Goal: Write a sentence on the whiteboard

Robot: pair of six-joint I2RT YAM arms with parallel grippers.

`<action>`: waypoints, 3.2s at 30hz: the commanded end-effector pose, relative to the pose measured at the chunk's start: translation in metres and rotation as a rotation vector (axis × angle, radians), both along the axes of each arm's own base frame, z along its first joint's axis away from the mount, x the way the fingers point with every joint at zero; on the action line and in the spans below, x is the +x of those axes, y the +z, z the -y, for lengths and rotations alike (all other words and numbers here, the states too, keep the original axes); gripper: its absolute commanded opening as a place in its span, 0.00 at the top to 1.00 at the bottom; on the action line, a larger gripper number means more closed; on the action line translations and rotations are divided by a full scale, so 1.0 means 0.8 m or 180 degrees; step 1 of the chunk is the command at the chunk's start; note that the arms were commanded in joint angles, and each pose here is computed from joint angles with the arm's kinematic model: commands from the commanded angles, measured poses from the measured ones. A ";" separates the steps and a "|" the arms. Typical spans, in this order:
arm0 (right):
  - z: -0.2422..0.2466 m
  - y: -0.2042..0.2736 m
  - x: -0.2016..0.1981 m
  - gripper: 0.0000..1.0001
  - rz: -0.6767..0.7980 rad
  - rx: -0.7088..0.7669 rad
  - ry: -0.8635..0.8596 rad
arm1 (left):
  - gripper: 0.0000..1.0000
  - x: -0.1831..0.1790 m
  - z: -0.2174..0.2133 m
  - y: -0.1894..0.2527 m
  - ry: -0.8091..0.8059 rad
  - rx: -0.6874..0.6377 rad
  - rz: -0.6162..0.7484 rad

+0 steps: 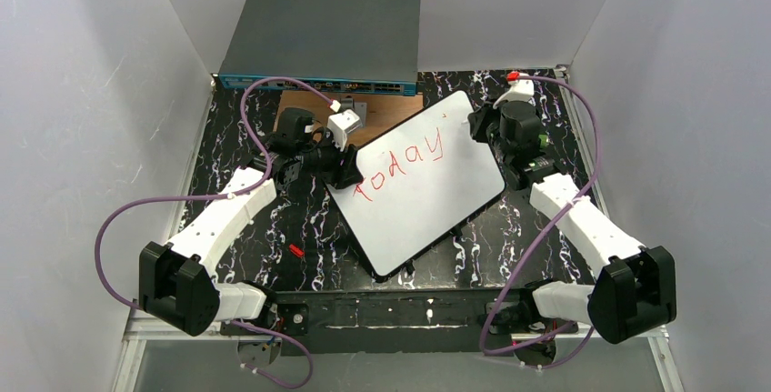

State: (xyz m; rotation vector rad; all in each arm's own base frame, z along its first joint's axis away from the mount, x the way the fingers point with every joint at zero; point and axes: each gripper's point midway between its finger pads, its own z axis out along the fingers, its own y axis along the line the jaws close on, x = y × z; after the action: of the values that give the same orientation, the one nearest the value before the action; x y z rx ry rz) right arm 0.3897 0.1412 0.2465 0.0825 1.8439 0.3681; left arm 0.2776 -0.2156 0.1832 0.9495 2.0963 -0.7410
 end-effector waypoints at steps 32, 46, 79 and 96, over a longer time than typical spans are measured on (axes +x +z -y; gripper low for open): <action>-0.033 0.006 0.012 0.99 0.0020 0.0406 0.0321 | 1.00 -0.028 0.008 -0.012 -0.0423 0.0169 0.0004; -0.025 -0.030 -0.005 0.99 -0.0180 0.0300 0.0280 | 1.00 -0.026 0.008 -0.011 -0.0418 0.0171 0.0014; 0.007 -0.043 -0.003 0.99 -0.0246 0.0072 0.0031 | 1.00 -0.029 0.007 -0.007 -0.0420 0.0173 0.0022; 0.001 -0.061 -0.021 0.99 -0.0407 0.0139 0.0149 | 1.00 -0.028 0.007 -0.004 -0.0422 0.0162 0.0039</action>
State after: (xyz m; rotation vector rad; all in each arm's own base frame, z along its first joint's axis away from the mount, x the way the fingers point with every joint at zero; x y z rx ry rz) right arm 0.3821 0.1366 0.2067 0.1087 1.9324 0.4124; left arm 0.2745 -0.2133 0.1813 0.9401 2.1292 -0.7306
